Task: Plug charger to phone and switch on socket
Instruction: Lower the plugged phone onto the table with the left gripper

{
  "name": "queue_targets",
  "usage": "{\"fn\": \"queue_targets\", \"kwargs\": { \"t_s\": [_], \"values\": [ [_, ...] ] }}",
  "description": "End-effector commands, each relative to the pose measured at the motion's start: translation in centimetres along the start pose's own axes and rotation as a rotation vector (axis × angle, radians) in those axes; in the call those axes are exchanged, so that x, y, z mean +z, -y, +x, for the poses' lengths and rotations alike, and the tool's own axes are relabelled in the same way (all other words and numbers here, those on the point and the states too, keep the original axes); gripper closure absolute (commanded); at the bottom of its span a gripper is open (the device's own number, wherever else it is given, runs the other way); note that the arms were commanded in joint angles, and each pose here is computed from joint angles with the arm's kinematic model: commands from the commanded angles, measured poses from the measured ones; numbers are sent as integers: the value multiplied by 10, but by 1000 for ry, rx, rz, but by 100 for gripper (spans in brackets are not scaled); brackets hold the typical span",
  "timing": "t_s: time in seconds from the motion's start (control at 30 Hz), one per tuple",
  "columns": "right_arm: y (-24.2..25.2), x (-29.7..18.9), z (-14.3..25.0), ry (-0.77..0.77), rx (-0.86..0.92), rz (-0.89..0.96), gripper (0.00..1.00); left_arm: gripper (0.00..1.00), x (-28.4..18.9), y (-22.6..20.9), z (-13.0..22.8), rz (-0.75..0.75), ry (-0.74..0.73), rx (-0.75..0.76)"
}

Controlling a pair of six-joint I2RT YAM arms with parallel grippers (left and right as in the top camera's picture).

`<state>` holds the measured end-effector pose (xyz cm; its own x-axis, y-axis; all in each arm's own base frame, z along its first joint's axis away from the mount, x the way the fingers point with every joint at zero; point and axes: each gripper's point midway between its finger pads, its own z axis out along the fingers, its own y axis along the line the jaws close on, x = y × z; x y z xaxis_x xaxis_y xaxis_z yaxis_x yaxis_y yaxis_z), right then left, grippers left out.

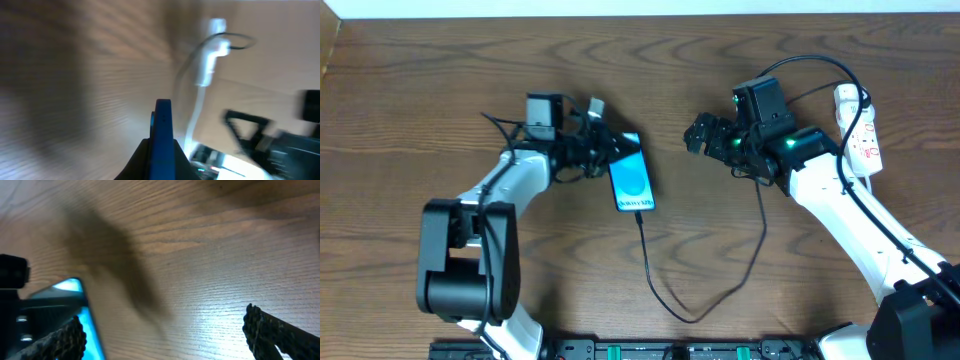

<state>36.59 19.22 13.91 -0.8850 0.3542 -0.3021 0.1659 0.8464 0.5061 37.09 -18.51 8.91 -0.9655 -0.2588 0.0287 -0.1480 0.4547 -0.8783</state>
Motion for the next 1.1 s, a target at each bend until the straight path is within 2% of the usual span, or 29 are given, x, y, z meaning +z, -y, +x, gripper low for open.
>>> {"fn": "queue_targets", "kwargs": {
  "t_s": [0.0,0.5,1.07],
  "values": [
    [0,-7,-8,37,-14,10,1,93,9,-12,-1,-139,49,128],
    [2,-7,-7,36,-18,16,1,93,52,-20,34,-341,15,269],
    [5,-7,-5,27,-29,29,1,93,55,-23,23,-384,118,114]
  ]
}}
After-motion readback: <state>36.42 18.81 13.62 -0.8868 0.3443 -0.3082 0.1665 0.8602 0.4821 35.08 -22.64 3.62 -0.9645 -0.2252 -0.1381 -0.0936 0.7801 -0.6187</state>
